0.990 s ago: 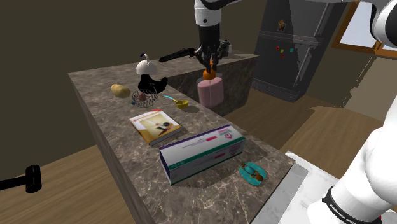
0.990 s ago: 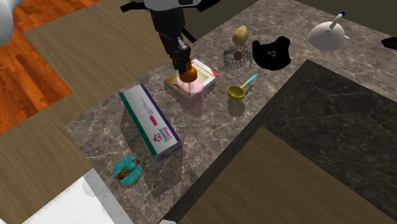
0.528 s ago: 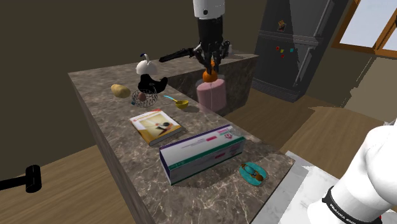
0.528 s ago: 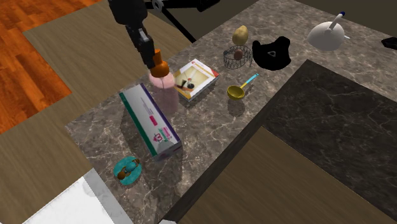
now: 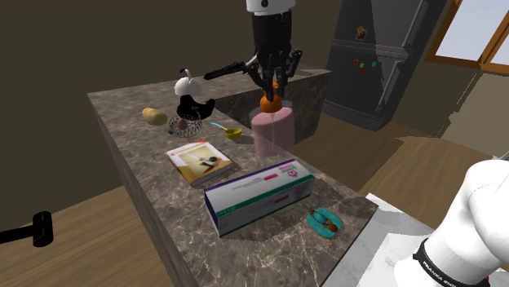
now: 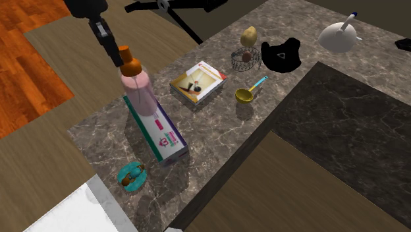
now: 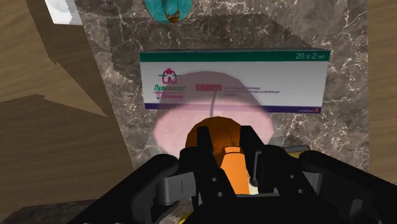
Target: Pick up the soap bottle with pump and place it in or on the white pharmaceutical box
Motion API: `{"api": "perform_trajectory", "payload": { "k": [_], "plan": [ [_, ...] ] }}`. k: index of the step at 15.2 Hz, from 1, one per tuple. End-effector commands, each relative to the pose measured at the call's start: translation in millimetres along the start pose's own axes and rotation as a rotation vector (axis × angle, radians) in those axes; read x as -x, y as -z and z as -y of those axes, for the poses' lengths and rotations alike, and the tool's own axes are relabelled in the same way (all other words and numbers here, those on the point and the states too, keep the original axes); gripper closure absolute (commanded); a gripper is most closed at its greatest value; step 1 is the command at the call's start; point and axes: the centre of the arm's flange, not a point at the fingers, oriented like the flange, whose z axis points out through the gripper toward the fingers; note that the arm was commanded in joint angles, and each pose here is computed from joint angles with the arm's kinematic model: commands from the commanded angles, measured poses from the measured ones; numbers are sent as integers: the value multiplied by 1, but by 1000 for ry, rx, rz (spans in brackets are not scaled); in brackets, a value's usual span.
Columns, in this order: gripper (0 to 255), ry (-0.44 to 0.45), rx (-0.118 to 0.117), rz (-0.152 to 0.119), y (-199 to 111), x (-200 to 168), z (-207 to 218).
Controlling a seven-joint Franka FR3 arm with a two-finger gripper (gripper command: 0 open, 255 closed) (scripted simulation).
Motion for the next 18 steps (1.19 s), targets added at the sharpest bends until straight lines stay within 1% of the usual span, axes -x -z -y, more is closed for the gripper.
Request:
{"api": "perform_trajectory", "payload": {
  "k": [1,18],
  "plan": [
    [255,-1,0,0,-7,3,3],
    [255,-1,0,0,-95,4,20]
  ]
}}
